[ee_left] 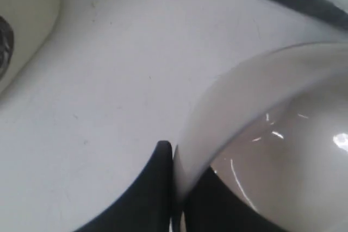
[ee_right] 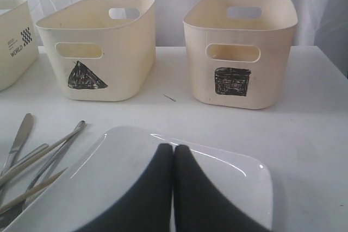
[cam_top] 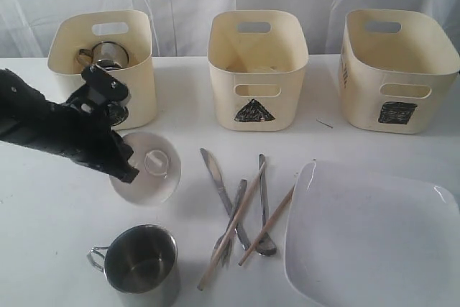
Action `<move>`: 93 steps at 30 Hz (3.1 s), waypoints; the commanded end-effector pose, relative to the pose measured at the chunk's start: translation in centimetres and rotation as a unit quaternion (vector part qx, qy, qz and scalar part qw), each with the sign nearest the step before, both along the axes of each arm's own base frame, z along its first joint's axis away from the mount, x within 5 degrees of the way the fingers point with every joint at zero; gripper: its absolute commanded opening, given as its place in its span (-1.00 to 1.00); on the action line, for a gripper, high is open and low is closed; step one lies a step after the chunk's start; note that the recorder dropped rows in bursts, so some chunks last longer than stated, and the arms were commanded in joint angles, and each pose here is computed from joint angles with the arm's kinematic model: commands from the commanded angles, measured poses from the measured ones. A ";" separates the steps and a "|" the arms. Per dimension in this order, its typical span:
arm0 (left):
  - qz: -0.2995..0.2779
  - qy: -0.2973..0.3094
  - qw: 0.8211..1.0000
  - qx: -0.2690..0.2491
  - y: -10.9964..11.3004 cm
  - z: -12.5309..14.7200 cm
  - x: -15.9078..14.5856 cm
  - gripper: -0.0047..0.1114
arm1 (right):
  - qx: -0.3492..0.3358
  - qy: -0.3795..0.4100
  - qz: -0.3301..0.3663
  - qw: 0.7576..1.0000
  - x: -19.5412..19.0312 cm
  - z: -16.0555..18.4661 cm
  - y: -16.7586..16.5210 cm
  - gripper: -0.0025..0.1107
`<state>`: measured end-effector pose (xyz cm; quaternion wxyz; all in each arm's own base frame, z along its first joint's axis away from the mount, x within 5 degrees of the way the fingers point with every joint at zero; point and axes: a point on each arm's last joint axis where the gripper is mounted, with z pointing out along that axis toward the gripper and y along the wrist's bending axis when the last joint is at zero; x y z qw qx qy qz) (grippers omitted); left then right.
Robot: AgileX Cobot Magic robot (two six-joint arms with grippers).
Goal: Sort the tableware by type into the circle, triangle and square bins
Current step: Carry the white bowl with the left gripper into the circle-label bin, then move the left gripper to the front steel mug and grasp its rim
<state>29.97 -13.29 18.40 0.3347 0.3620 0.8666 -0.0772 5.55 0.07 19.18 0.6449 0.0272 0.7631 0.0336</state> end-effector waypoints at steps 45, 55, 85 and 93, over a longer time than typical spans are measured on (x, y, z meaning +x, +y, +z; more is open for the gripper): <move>0.068 -0.168 0.983 -0.030 4.9 8.2 15.2 -0.26 | 0.000 -0.004 -0.002 1.000 0.0 -0.1 0.0 -0.96; 0.019 -0.098 0.991 -0.087 4.5 12.9 11.1 -0.19 | -0.003 -0.004 -0.001 1.000 0.0 -0.1 0.0 -0.96; -0.077 0.126 0.975 -0.164 2.5 11.4 -9.1 -0.16 | -0.003 -0.004 -0.001 1.000 0.0 -0.1 0.0 -0.96; -0.096 0.155 0.977 -0.110 1.9 8.1 -10.6 0.11 | -0.003 -0.004 -0.001 1.000 0.0 -0.1 0.0 -0.96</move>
